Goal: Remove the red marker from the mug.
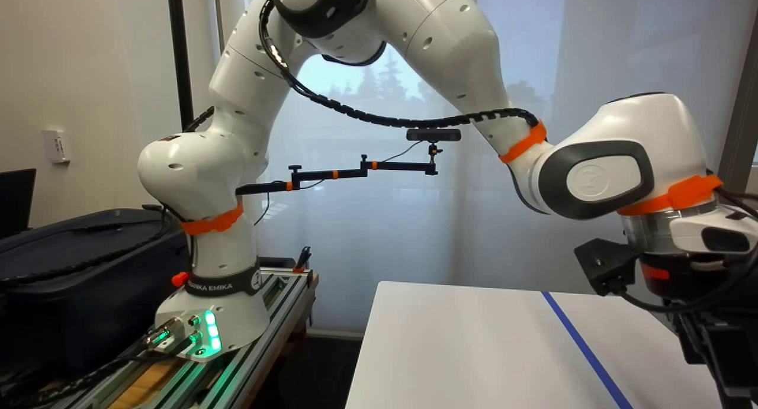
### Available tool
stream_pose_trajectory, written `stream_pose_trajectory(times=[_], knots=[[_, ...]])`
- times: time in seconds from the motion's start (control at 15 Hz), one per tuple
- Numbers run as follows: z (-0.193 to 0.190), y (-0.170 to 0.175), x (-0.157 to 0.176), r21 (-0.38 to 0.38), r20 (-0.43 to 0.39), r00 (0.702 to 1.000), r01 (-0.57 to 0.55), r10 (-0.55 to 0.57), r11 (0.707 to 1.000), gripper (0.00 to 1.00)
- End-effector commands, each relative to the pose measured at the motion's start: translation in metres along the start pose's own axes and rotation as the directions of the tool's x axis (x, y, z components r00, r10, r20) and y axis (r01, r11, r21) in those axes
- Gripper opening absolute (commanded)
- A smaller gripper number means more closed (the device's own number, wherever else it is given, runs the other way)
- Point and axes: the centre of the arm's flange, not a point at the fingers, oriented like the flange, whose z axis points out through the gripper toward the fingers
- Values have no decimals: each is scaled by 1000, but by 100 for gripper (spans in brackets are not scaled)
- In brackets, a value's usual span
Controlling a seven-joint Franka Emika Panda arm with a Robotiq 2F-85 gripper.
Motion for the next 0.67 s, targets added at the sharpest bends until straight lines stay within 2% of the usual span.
stream_pose_trajectory(times=[0.0,0.13,0.6], knots=[[-21,-1,-29,-51,-46,998,-45,42,998,100],[-24,-3,-37,-55,-58,998,-42,39,998,100],[-2,-5,-54,6,-127,990,65,-64,998,100]])
